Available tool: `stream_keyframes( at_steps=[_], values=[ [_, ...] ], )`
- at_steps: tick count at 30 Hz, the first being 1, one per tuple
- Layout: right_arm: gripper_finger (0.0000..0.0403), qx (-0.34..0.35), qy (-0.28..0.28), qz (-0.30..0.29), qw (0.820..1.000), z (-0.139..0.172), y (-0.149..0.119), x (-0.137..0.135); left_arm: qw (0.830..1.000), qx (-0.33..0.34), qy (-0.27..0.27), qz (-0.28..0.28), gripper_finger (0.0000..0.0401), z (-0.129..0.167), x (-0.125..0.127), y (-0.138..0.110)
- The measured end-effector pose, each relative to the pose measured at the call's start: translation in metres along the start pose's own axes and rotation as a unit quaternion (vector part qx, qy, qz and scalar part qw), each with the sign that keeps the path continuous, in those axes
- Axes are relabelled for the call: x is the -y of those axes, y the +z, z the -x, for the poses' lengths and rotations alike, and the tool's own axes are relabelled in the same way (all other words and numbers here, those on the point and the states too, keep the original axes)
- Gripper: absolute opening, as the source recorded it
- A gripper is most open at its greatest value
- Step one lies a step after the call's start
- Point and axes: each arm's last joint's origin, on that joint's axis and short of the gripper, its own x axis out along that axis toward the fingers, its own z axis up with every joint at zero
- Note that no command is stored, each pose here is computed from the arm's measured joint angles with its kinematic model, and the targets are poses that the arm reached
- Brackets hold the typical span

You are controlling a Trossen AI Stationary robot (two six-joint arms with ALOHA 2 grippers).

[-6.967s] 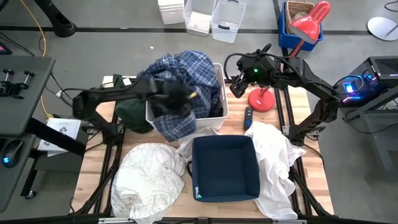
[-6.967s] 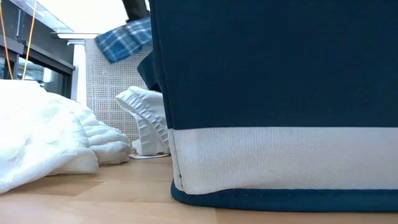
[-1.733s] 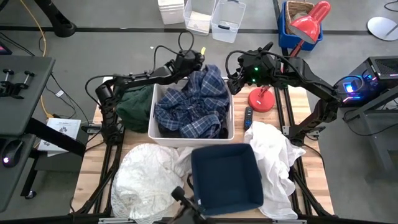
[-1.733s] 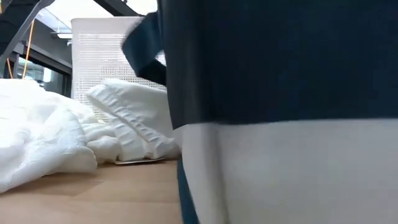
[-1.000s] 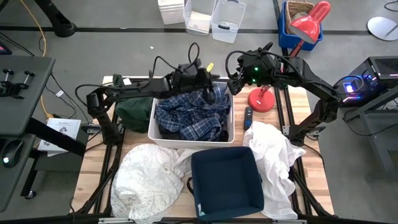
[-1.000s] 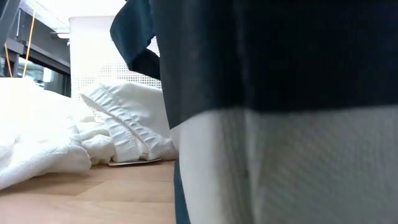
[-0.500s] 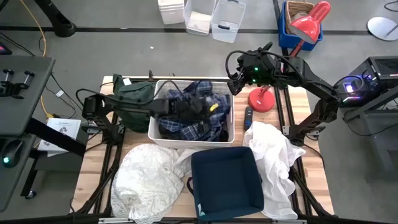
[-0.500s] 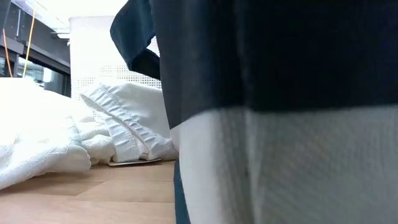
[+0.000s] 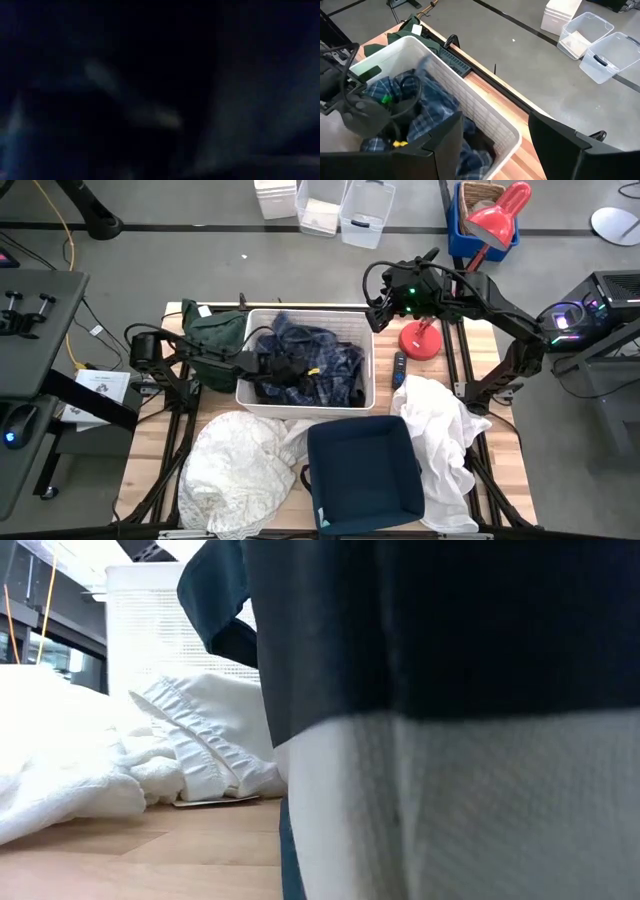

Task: Sort clothes
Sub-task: Put the blue polo into the white laundry bin

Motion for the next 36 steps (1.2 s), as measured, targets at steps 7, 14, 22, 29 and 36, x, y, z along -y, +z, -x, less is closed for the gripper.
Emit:
stream_keyframes(
  at_steps=[7,14,22,29,36],
  values=[
    [0.0220,0.000,0.001,0.001,1.000,0.000,0.000,0.000,0.994,-0.006,0.005,0.108,0.0000,-0.010,-0.032,-0.003],
    [0.0220,0.000,0.001,0.005,1.000,0.000,0.000,0.000,0.988,0.044,0.021,0.145,0.0000,-0.014,-0.058,0.038],
    [0.0220,-0.001,0.000,0.006,1.000,0.000,0.000,0.000,0.990,0.093,0.007,0.108,0.0000,-0.006,-0.068,0.088],
    [0.0220,0.000,0.000,0.004,1.000,0.000,0.000,0.000,0.989,0.123,-0.055,0.054,0.0000,0.009,-0.039,0.114],
    [0.0220,0.000,-0.001,0.006,1.000,0.000,0.000,0.000,0.981,0.135,-0.105,-0.089,0.0000,0.043,0.019,0.127]
  ],
)
